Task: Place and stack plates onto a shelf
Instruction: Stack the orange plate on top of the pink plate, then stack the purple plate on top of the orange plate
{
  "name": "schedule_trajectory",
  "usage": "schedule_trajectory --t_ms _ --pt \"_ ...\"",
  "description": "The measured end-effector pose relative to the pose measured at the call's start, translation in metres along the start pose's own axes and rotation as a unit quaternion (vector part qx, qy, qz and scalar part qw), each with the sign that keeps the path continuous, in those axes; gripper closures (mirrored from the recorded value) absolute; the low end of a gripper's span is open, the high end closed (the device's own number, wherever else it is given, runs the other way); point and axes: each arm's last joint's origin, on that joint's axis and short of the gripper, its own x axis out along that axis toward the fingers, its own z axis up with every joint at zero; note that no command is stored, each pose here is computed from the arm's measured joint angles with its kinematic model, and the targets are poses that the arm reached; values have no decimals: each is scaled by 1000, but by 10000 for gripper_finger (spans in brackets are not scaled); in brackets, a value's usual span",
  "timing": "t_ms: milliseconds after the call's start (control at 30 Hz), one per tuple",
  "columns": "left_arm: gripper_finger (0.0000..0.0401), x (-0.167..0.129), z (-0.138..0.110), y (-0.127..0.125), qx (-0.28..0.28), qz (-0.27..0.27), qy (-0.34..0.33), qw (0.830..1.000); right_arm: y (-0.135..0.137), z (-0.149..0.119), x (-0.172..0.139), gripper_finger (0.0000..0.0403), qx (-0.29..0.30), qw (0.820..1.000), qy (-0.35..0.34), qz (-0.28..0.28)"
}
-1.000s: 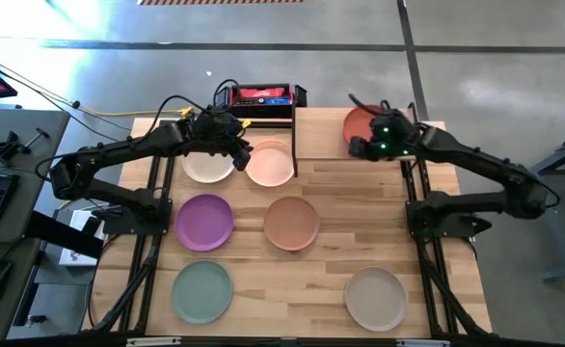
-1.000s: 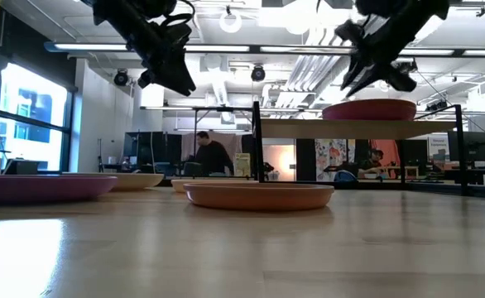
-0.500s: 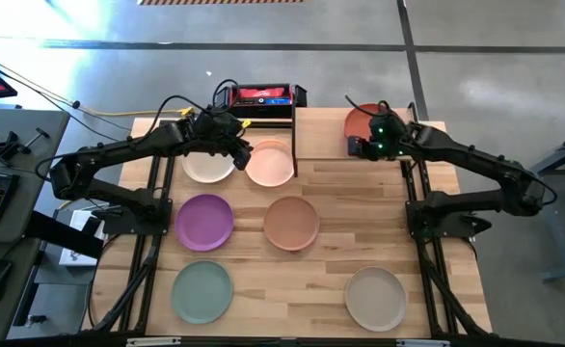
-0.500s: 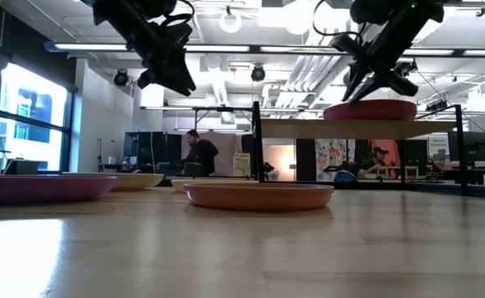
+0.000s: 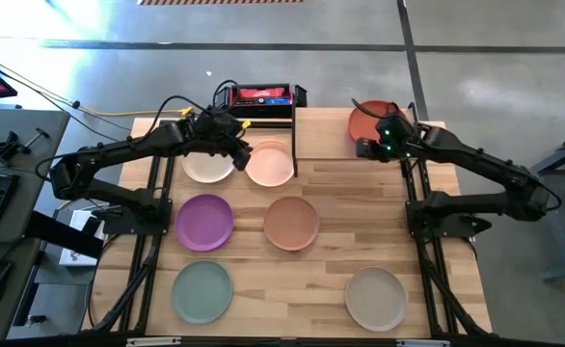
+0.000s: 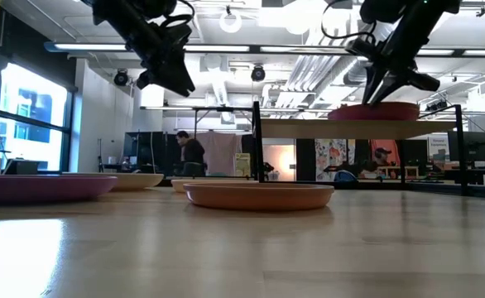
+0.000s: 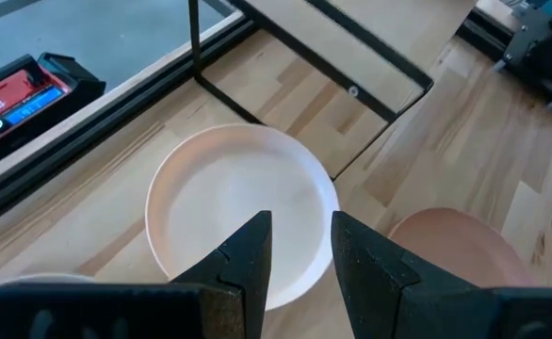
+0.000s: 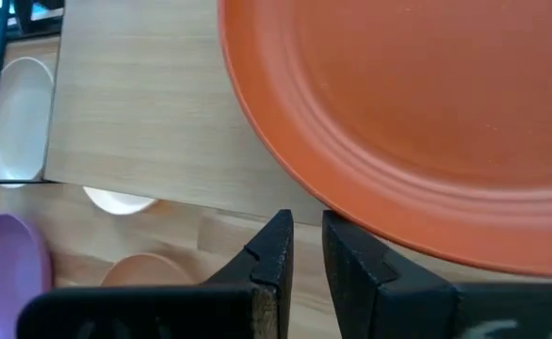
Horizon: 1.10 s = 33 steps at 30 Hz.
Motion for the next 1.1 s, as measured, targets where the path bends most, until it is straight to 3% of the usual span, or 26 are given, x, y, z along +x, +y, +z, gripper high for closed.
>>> schedule_trajectory --t_ms 267,700,833,1100 --pt "298 0 -9 2 -8 11 43 999 -1 -1 -9 357 -2 1000 -2 19" --pt "298 -6 -38 -19 -19 13 163 986 29 -25 -26 357 -68 983 91 142" --pt "298 -10 -50 -32 -21 11 203 979 35 -34 -28 357 -89 979 101 153" --pt "298 -17 -66 -53 -91 6 255 963 41 -50 -31 357 -80 981 99 146"
